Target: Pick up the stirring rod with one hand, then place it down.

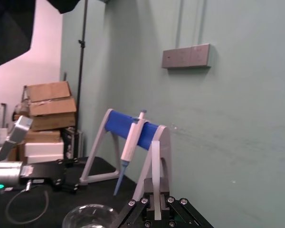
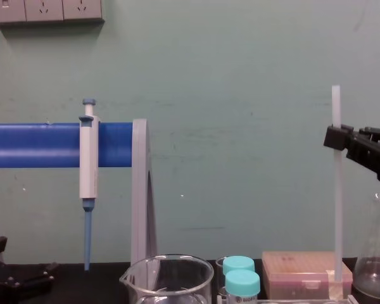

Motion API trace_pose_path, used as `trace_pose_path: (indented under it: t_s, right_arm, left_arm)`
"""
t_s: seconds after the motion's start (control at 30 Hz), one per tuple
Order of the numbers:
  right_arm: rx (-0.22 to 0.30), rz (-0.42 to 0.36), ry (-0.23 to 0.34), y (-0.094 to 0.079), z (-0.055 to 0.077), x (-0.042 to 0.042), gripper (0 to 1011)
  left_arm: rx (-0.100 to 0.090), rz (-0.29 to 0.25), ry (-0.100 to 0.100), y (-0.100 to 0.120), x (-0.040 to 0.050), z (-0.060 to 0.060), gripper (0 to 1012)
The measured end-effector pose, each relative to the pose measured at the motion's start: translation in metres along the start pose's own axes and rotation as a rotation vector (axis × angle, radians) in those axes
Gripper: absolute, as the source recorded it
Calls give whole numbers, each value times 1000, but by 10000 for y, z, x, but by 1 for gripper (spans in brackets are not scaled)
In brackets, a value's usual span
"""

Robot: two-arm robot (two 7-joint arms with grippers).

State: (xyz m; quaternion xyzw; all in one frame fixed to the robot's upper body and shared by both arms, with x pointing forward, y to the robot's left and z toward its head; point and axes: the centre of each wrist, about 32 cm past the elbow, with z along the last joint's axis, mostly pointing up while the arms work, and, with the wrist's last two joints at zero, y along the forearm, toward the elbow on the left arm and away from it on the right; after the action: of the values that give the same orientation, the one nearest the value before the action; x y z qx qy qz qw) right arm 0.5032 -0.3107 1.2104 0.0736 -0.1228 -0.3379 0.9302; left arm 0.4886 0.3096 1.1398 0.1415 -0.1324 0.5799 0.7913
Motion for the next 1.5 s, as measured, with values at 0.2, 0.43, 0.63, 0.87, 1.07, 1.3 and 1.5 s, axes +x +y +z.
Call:
trace_pose_path:
  t_s: [0.2, 0.43, 0.63, 0.87, 1.07, 1.3, 1.5]
  right_arm:
    - [-22, 23, 9, -39, -45, -2, 65]
    - [-65, 3, 4, -87, -152, -29, 65]
    - [-73, -14, 23, -89, -228, -51, 65]
    - [-73, -26, 42, -63, -294, -66, 65]
    - [-91, -35, 48, -50, -353, -73, 65]
    - [-128, -47, 67, -42, -451, -92, 65]
    - [-153, -54, 92, -35, -515, -108, 65]
  left_arm:
    - [0, 0, 0, 0, 0, 0, 1000]
    - [0, 0, 0, 0, 0, 0, 1000]
    - [0, 0, 0, 0, 0, 0, 1000]
    - [0, 0, 0, 0, 0, 0, 1000]
    - [0, 0, 0, 0, 0, 0, 1000]
    - [0, 0, 0, 0, 0, 0, 1000]
    - [0, 0, 0, 0, 0, 0, 1000]
